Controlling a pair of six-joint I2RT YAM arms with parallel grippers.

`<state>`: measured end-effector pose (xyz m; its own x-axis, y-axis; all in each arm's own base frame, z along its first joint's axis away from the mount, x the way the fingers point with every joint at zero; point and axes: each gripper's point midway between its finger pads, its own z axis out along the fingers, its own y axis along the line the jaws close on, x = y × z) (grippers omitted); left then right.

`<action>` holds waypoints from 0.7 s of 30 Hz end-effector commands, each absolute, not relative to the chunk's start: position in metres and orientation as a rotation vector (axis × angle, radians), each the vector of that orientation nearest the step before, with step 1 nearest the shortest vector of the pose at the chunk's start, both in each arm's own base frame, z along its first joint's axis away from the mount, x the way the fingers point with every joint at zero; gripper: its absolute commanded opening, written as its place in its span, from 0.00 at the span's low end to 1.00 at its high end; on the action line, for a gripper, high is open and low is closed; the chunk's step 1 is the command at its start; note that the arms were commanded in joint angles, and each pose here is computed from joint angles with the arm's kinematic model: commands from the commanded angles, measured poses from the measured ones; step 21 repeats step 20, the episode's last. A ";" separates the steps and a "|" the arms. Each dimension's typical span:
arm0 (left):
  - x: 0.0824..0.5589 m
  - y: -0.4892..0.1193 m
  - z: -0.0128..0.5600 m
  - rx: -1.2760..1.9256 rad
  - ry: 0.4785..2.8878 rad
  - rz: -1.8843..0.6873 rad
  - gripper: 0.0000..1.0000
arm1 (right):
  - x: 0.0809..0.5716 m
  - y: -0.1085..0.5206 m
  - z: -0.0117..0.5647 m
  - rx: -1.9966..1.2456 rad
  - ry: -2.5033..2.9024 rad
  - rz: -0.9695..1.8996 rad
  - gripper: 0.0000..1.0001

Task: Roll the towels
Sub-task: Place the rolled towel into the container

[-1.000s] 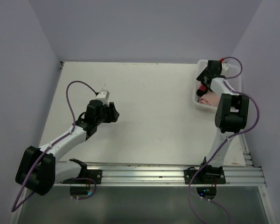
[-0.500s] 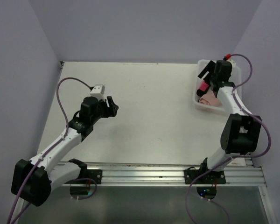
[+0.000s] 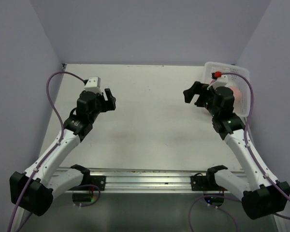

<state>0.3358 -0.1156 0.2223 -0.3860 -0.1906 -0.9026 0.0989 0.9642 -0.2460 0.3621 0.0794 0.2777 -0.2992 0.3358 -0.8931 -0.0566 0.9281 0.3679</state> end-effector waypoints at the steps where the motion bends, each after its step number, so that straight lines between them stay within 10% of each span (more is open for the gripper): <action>1: 0.336 -0.090 0.241 -0.124 1.910 -0.192 0.78 | 0.325 0.087 0.241 0.139 1.962 0.340 0.99; 21: 0.314 -0.057 0.228 -0.170 1.876 -0.075 0.84 | 0.305 0.093 0.198 0.159 2.156 0.249 0.99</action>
